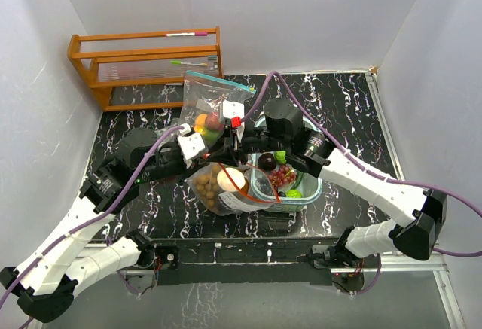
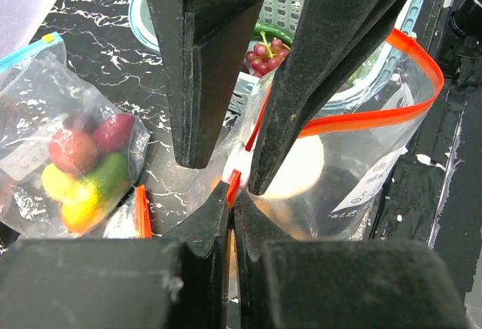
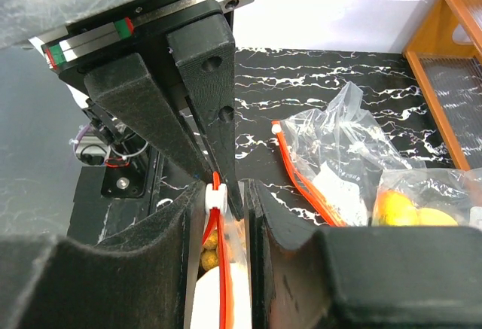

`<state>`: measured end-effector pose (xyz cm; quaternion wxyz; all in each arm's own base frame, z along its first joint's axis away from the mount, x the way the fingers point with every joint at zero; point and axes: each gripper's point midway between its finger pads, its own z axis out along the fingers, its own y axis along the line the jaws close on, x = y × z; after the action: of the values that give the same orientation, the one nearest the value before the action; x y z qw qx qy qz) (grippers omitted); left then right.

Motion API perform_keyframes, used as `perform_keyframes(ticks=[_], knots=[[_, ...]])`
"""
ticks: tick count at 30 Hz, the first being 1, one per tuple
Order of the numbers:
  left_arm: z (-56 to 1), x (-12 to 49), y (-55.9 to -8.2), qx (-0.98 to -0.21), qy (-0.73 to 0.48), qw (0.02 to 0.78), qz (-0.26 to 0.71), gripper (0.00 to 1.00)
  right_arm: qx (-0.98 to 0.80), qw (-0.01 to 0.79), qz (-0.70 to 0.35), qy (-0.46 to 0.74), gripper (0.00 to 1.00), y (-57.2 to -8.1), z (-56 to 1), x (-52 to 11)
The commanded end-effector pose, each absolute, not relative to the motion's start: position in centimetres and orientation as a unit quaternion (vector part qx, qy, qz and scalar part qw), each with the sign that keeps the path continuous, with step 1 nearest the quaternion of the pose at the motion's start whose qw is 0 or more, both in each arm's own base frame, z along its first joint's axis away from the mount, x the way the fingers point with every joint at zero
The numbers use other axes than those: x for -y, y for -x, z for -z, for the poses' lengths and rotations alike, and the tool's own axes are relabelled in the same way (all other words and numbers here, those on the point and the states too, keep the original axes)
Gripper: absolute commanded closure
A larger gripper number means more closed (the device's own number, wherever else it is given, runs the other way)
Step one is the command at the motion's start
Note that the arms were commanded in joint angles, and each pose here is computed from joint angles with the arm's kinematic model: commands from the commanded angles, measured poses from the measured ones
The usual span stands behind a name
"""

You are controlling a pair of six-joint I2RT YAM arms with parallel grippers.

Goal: Place the food in the zip-top bag and seal the zipper
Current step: Zip the zipper food storage bag at the center of the board.

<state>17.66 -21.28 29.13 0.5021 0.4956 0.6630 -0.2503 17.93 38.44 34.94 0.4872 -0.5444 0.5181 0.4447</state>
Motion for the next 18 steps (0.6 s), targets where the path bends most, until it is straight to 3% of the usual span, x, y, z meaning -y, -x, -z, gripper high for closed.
perform_keyframes(ticks=[1,11,18], knots=[[-31.20,21.26,-17.49,-0.647,-0.489,0.525,0.256,1.00,-0.482,0.528,-0.450,0.535,0.70,-17.71,-38.68,-38.22],[-31.46,21.24,-17.48,-0.646,-0.489,0.528,0.256,1.00,-0.492,0.520,-0.448,0.536,0.68,-17.71,-38.08,-38.12],[-31.46,21.28,-17.53,-0.645,-0.489,0.528,0.256,1.00,-0.497,0.522,-0.444,0.533,0.57,-17.98,-37.98,-38.10]])
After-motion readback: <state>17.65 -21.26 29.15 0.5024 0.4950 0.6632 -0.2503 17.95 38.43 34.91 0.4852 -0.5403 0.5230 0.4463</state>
